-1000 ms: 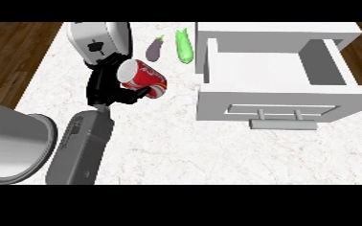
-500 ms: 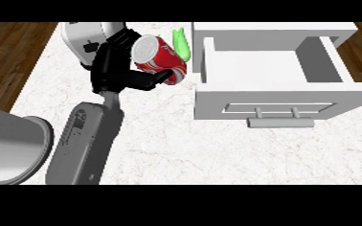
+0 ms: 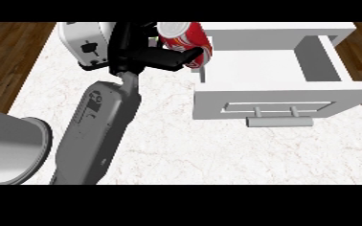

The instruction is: Pick up the can, place it into the drawer and close the drawer

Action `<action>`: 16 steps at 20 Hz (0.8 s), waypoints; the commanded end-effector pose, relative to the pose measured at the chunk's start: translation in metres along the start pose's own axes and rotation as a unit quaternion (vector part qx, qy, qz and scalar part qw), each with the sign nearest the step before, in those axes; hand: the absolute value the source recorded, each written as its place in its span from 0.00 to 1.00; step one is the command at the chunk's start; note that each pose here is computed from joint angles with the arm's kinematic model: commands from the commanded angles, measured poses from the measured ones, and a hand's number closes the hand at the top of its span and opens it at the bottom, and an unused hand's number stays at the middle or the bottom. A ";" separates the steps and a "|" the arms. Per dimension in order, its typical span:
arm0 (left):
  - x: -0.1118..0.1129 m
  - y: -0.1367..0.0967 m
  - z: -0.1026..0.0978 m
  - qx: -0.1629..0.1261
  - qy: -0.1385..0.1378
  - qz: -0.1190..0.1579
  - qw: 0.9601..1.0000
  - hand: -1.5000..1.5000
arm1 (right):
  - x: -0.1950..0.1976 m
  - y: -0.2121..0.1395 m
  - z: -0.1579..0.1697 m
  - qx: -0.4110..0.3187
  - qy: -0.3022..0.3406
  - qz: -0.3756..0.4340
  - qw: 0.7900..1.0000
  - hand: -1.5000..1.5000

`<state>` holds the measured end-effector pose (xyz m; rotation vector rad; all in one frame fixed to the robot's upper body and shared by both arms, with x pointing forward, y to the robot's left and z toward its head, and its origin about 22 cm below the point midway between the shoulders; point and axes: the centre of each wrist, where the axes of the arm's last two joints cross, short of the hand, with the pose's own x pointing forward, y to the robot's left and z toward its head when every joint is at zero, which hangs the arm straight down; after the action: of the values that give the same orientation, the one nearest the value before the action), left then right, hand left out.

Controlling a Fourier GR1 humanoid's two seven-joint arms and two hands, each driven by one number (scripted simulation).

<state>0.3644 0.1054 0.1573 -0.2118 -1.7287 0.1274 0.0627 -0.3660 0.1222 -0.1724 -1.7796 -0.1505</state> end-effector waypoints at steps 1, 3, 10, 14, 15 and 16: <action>0.009 -0.024 -0.014 0.001 0.011 -0.007 1.000 1.00 | -0.008 -0.008 0.000 0.006 -0.005 0.002 1.000 0.00; 0.013 -0.031 -0.025 0.003 -0.005 -0.005 1.000 1.00 | 0.005 0.014 -0.004 0.022 0.008 0.007 1.000 0.00; 0.030 -0.064 -0.046 -0.010 -0.005 -0.014 1.000 1.00 | 0.002 0.008 -0.016 0.006 -0.003 -0.003 1.000 0.00; 0.019 -0.071 -0.053 -0.017 -0.001 -0.015 1.000 1.00 | -0.009 0.008 -0.007 0.017 -0.001 -0.003 1.000 0.00; 0.024 -0.086 -0.058 -0.009 -0.001 -0.028 1.000 1.00 | -0.006 0.014 -0.013 0.017 -0.004 -0.002 1.000 0.00; 0.033 -0.083 -0.065 -0.011 0.005 -0.016 1.000 1.00 | -0.011 0.006 -0.012 0.012 -0.004 -0.004 1.000 0.00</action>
<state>0.4067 0.0370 0.2057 -0.1975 -1.7329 0.0837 0.0762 -0.3606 0.1184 -0.1477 -1.7867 -0.1306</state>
